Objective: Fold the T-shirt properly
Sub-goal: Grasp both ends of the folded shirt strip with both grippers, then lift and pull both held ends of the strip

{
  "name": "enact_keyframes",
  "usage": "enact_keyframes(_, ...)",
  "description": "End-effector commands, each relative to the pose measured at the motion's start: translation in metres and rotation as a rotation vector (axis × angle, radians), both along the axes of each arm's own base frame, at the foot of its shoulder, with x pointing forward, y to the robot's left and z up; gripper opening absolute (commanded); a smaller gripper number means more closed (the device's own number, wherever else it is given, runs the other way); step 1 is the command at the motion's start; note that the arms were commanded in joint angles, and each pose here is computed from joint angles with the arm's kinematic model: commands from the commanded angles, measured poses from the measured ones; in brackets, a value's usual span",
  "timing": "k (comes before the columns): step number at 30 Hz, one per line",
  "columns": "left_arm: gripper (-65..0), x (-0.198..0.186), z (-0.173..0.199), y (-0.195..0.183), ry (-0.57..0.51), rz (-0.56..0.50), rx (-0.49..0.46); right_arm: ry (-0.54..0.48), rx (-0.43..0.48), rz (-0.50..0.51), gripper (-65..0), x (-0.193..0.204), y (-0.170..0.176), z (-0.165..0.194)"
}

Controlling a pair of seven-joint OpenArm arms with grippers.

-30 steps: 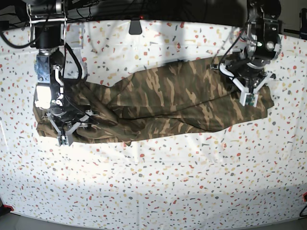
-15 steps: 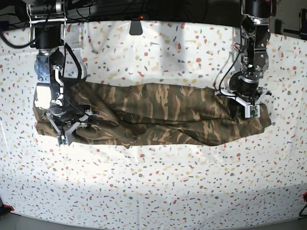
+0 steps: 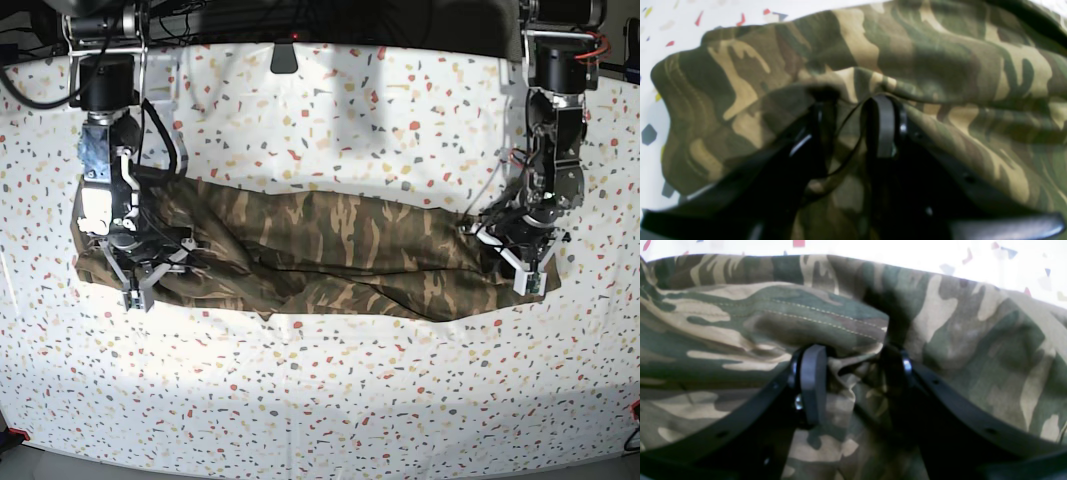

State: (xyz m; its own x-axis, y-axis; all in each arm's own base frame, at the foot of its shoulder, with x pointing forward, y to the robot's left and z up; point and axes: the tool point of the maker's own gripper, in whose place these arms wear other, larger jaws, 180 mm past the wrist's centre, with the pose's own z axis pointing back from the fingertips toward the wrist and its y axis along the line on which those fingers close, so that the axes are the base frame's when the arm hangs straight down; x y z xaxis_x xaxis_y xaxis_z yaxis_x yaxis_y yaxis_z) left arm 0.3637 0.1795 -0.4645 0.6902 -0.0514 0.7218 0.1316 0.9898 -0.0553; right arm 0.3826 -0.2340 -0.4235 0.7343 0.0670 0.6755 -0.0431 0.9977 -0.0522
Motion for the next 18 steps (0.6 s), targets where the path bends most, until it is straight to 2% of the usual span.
enact_keyframes(1, -46.3, -0.103, -0.073, 0.025, 0.543, 0.017, 0.128, -0.008, -0.027, -0.008, -37.4, 0.006, -0.005, 0.006)
enact_keyframes(5, -46.3, -0.116, -0.077, 0.024, 0.635, -0.007, 0.130, -0.025, -0.103, 0.005, -37.4, 0.015, -0.012, 0.015)
enact_keyframes(11, -46.3, -0.144, -0.079, 0.030, 0.772, -0.071, 0.152, -0.043, -0.217, -0.006, -37.4, 0.023, -0.050, 0.035)
enact_keyframes(15, -46.3, -0.160, -0.077, 0.048, 0.844, -0.077, 0.174, -0.052, -0.246, -0.025, -37.4, 0.024, -0.075, 0.049)
enact_keyframes(18, -46.3, -0.169, -0.076, 0.055, 0.873, -0.067, 0.157, -0.053, -0.234, -0.028, -37.4, 0.023, -0.084, 0.053)
